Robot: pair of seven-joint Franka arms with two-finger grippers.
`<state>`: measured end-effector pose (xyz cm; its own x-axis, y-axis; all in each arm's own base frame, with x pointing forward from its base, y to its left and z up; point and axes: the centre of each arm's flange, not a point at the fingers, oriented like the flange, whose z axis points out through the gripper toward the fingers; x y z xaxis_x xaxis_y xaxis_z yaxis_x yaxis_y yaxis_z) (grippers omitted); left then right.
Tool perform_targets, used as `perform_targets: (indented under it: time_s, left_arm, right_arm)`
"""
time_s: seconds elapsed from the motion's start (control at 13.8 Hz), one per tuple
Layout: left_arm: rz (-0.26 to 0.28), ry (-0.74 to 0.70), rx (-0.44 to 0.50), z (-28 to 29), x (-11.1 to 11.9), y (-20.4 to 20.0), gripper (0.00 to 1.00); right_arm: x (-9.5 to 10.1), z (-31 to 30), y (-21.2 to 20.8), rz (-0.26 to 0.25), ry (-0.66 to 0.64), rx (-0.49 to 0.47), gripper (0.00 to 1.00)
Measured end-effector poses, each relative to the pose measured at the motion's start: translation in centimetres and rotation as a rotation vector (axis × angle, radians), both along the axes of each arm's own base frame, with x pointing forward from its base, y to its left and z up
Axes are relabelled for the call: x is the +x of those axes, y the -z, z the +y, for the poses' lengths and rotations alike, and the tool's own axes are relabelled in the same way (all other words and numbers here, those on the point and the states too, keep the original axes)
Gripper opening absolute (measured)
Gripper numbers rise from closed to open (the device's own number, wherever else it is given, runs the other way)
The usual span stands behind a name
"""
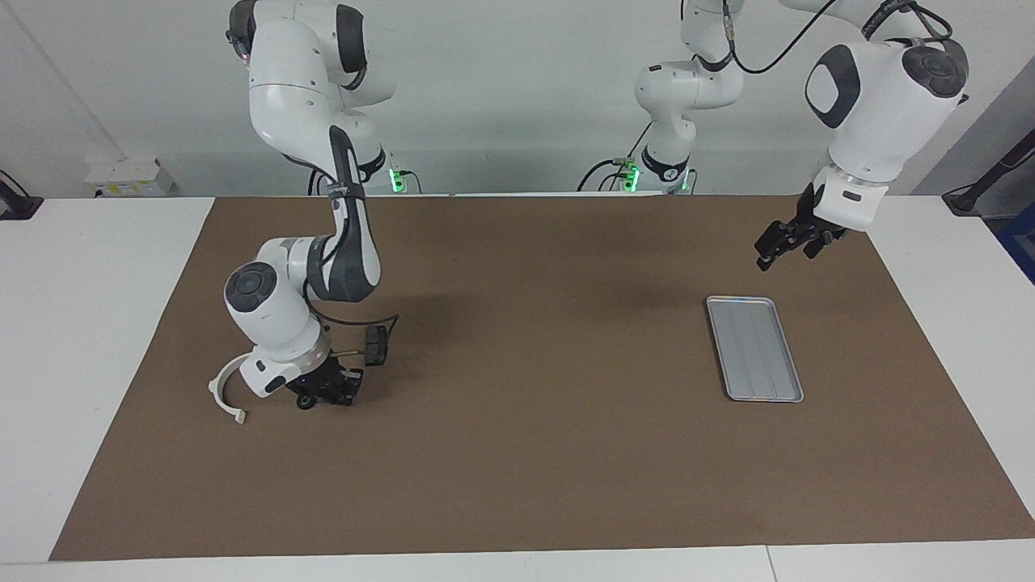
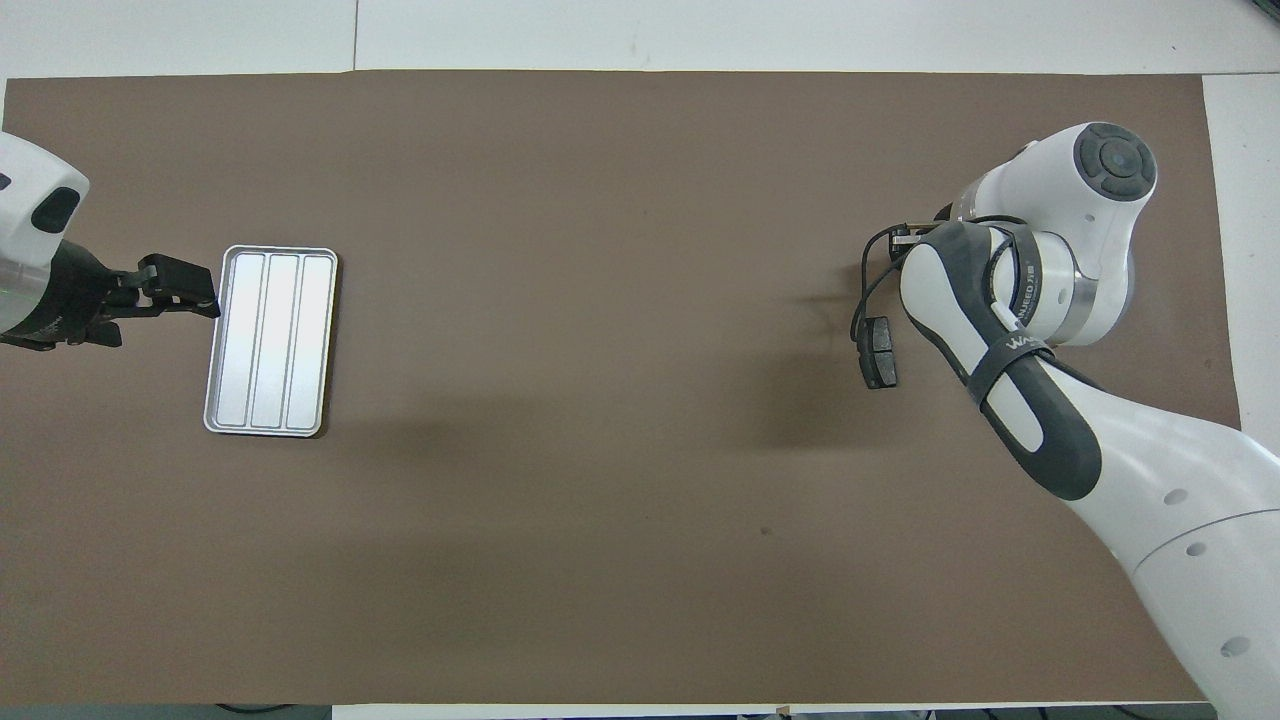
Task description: Place bearing gear from tray to pile
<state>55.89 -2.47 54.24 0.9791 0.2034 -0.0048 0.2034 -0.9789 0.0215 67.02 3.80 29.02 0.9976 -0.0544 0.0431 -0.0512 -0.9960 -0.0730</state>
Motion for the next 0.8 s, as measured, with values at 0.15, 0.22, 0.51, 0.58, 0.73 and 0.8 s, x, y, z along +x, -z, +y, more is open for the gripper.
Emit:
perform_targets:
  time_s: [0.15, 0.22, 0.51, 0.58, 0.73, 0.8]
  left_arm:
    - [0.0, 0.0, 0.0, 0.01, 0.0, 0.0, 1.0]
    - [0.0, 0.0, 0.0, 0.02, 0.0, 0.0, 1.0]
    - [0.0, -0.002, 0.0, 0.09, 0.0, 0.0, 1.0]
    - [0.0, -0.002, 0.0, 0.09, 0.0, 0.0, 1.0]
    - [0.0, -0.002, 0.0, 0.1, 0.0, 0.0, 1.0]
    - [0.0, -0.002, 0.0, 0.1, 0.0, 0.0, 1.0]
  right_arm:
    - [-0.03, -0.01, 0.06, 0.001, 0.0, 0.0, 0.28]
    - [-0.04, -0.01, 0.06, 0.001, 0.0, 0.0, 0.28]
    - [-0.02, -0.01, 0.05, -0.001, 0.0, 0.0, 0.28]
    - [-0.01, -0.02, 0.04, -0.001, 0.0, 0.0, 0.33]
    - [0.0, -0.03, 0.03, -0.002, 0.0, -0.001, 0.55]
    - [0.0, -0.02, 0.03, -0.002, 0.0, -0.001, 0.6]
